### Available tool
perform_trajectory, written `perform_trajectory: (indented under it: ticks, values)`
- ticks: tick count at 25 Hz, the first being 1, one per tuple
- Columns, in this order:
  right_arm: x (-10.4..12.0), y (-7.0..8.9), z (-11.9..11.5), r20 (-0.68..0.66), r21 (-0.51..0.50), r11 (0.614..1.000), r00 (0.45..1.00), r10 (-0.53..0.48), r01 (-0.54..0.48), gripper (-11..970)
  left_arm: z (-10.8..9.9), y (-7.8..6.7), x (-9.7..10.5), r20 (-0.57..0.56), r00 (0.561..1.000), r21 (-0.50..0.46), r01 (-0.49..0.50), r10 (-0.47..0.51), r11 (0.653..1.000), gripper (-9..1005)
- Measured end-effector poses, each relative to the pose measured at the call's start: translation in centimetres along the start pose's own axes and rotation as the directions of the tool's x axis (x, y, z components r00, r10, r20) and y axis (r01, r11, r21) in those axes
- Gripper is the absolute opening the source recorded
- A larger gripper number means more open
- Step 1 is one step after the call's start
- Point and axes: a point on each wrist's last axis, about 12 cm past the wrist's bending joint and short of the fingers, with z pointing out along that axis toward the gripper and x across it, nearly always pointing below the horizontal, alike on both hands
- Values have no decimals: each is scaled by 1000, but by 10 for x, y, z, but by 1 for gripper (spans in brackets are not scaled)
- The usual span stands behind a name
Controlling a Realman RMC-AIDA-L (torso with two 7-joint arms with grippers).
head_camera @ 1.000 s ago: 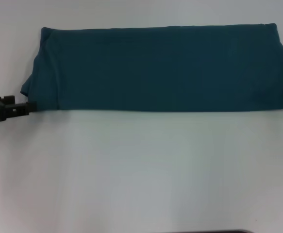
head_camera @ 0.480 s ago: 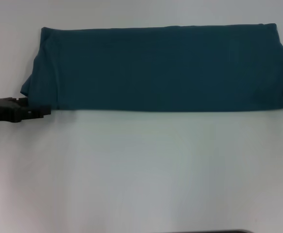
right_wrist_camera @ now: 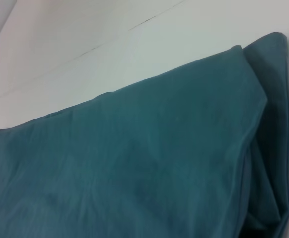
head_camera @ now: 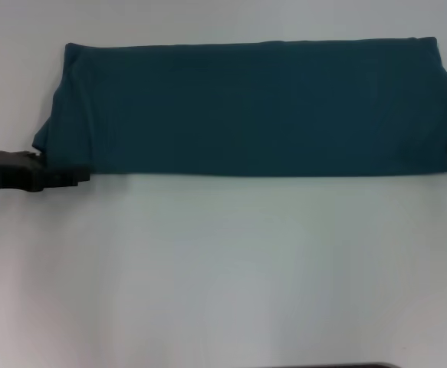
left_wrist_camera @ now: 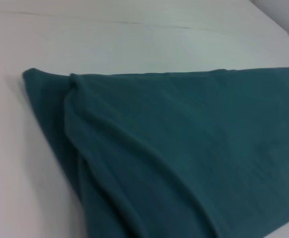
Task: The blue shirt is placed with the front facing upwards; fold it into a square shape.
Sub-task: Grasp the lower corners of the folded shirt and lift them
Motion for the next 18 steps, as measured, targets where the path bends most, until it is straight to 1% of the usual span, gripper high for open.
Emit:
perform_trajectory:
  ticks: [9, 14, 18]
  values:
    - [0, 0, -1, 1, 2, 1000, 1000, 0, 0, 12, 0, -2, -4, -3, 1000, 11, -16, 16, 1000, 857]
    - [-1, 0, -1, 2, 1, 1000, 1000, 0, 0, 12, 3, 2, -5, 2, 1000, -30, -17, 17, 999, 841]
    - [-1, 0, 0, 3, -1, 1000, 1000, 0, 0, 12, 3, 4, -6, 6, 1000, -46, -12, 13, 999, 698]
